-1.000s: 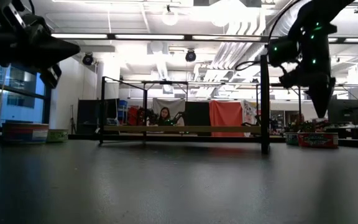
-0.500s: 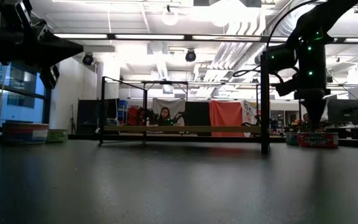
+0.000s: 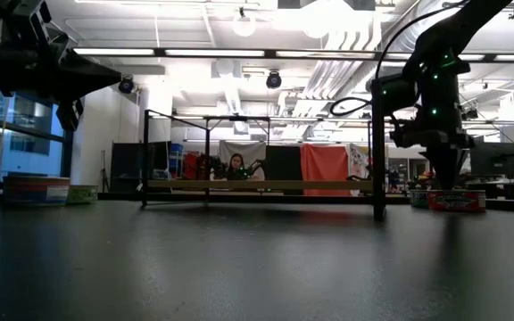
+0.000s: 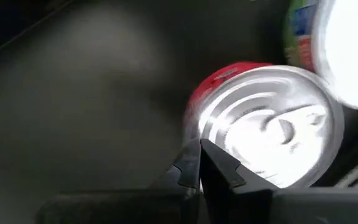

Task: Stack canned seafood by type on shelf
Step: Put the red tuna can on the shelf

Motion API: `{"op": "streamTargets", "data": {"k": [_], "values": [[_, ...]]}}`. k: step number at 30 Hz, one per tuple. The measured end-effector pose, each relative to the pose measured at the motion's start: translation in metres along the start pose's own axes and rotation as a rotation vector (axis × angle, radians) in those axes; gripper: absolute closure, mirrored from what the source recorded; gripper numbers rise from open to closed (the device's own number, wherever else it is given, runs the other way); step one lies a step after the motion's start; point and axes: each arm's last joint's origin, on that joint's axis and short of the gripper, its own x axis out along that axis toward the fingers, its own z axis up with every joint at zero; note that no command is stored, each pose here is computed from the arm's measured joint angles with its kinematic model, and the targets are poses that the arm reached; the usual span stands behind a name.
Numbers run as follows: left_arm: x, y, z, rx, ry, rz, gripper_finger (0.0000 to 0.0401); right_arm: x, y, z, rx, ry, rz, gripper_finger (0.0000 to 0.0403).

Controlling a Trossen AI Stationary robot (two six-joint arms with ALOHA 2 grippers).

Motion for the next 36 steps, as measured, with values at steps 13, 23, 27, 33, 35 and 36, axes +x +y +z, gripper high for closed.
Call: {"op": "streamTargets", "data": {"k": [13,23,27,33,35,36], "values": [[0.000,0.000,0.000,0.000,0.001,0.000,0.0401,-0.006,0.019,-0.015,0.163,0.072,0.102,0.0403],[0.000,0.000,0.000,0.000,0.001,0.001,0.0401,-0.016,0.011,-0.021,0.329,-0.041,-0.050,0.0403],[0.000,0.000,0.000,0.000,-0.008,0.013,0.0401,-0.008,0.002,-0.019,0.407,-0.055,-0.066,0.0403],[0.000,0.000,0.000,0.000,-0.010,0.015,0.0401,0.004,-0.003,-0.020,0.472,-0.085,-0.076,0.0403],[0.000,0.000,0.000,0.000,-0.010,0.015,0.0401,0.004,-0.001,-0.022,0.462,-0.073,-0.075,0.0403],[0.000,0.000,0.000,0.000,-0.010,0.016,0.0401,0.004,0.000,-0.023,0.455,-0.066,-0.068,0.0403]]}}
